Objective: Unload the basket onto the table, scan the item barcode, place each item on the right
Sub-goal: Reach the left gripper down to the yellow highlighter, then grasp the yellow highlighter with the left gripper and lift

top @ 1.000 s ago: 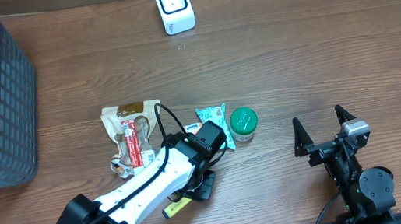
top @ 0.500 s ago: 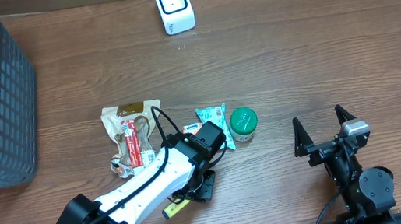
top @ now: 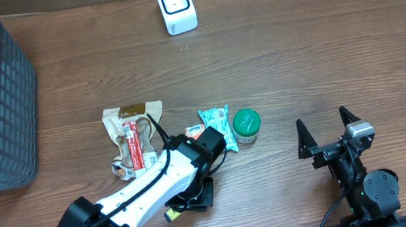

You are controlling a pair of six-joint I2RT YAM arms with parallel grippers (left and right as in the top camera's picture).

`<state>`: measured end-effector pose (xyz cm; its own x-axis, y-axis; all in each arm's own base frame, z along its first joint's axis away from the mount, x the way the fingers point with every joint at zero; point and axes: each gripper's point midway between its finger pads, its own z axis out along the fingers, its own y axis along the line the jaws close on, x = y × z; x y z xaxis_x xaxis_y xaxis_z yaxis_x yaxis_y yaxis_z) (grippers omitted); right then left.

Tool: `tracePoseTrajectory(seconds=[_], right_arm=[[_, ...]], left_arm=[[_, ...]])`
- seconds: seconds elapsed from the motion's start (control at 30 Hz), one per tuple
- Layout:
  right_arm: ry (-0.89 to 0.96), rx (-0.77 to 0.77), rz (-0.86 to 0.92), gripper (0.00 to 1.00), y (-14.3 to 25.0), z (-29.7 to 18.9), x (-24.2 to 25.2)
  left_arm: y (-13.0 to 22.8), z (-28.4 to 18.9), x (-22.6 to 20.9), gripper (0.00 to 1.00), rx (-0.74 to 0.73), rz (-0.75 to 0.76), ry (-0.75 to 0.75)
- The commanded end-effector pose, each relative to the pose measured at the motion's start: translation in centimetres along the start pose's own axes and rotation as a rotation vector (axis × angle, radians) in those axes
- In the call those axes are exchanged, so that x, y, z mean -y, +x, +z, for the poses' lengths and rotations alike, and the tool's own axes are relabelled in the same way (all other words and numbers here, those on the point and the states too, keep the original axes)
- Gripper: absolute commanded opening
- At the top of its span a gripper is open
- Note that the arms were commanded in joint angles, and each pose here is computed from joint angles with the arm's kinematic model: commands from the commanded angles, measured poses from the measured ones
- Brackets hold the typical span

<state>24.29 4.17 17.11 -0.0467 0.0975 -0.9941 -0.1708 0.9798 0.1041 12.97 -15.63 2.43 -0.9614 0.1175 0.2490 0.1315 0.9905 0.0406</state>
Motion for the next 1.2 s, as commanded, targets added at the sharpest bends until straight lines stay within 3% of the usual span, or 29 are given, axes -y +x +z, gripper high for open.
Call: tracePoseTrajectory(seconds=[0.0,0.2,0.5,0.87,1.17], right_arm=[[0.012,0.007,0.008,1.00,0.1,0.0,0.3],[0.011,0.007,0.008,1.00,0.1,0.0,0.3],[0.011,0.007,0.008,1.00,0.1,0.0,0.3],[0.011,0.007,0.008,1.00,0.1,0.0,0.3],[0.011,0.007,0.008,1.00,0.1,0.0,0.3]], left_arm=[[0.6,0.2,0.0,0.24,-0.020,-0.047,-0.002],[1.0,0.9,0.1,0.15,-0.019,-0.069,-0.008],[1.0,2.9,-0.1,0.15,-0.001,-0.090,0.005],[-0.1,2.7,2.4,0.13,0.039,0.153,0.120],[-2.2,2.6,0.9,0.12,0.116,0.127,0.060]])
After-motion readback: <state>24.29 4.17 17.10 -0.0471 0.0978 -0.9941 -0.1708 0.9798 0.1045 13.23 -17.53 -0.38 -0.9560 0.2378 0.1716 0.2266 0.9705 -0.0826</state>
